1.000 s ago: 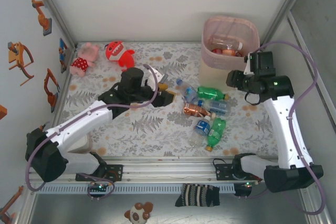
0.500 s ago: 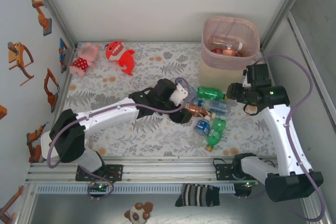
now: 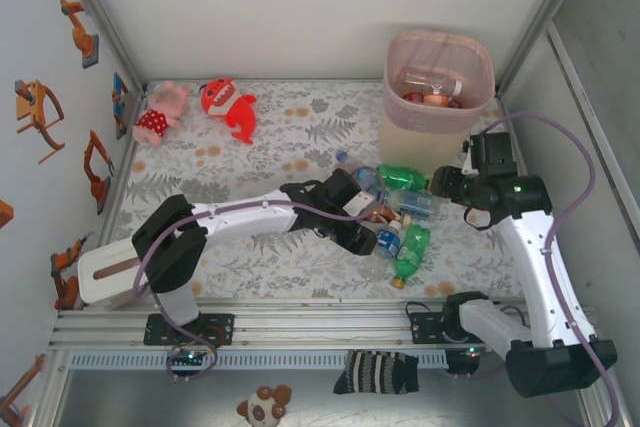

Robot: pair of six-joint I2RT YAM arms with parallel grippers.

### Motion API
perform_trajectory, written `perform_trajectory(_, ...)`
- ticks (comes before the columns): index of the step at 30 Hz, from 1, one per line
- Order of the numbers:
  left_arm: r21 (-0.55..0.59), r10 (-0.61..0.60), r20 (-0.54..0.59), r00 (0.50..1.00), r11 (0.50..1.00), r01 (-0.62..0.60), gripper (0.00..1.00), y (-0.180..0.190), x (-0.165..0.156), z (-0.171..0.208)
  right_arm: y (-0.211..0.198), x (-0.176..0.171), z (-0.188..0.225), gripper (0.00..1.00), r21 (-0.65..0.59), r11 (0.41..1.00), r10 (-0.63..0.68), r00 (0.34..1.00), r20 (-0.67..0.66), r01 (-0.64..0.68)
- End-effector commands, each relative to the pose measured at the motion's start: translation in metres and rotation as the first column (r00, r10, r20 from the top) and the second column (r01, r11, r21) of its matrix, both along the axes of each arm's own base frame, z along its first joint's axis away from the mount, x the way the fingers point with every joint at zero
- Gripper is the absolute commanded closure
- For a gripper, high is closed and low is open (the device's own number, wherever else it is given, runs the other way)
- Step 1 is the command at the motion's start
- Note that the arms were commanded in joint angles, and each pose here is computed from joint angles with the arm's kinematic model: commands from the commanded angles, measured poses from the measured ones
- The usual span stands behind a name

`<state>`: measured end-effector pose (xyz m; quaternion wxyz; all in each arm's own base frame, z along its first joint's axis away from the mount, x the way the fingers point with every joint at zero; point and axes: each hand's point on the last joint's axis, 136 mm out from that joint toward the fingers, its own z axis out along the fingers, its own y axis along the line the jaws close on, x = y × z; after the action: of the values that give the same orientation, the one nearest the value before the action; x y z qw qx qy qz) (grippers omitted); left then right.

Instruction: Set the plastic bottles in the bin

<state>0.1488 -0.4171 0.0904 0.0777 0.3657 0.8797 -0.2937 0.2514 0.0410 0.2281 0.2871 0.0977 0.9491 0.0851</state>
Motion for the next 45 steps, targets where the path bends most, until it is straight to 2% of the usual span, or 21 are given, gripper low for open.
perform_trajectory(1, 0.018, -0.012, -0.058, 0.998, 1.0, 0.013, 0.28, -0.01, -0.012, -0.001, 0.005, -0.002, 0.002, 0.41, 0.012, 1.0, 0.026, 1.0, 0.018, -0.026)
perform_trajectory(9, 0.102, -0.001, -0.1, 0.995, 0.995, 0.011, 0.27, -0.015, -0.017, -0.023, 0.001, -0.006, 0.008, 0.4, -0.011, 0.999, 0.037, 0.999, 0.039, -0.036)
perform_trajectory(27, 0.17, -0.039, -0.183, 0.982, 0.983, 0.071, 0.29, -0.021, -0.029, -0.059, 0.0, -0.013, 0.008, 0.41, -0.026, 0.998, 0.051, 0.998, 0.045, -0.05)
perform_trajectory(37, 0.216, -0.025, -0.149, 0.988, 0.975, 0.057, 0.35, -0.011, -0.025, -0.062, 0.0, -0.011, 0.007, 0.41, -0.025, 0.998, 0.052, 0.998, 0.042, -0.051)
perform_trajectory(45, 0.19, -0.012, -0.039, 0.999, 0.982, 0.019, 0.4, -0.003, -0.01, -0.03, 0.001, -0.009, 0.013, 0.41, -0.017, 0.999, 0.045, 0.997, 0.063, -0.044)
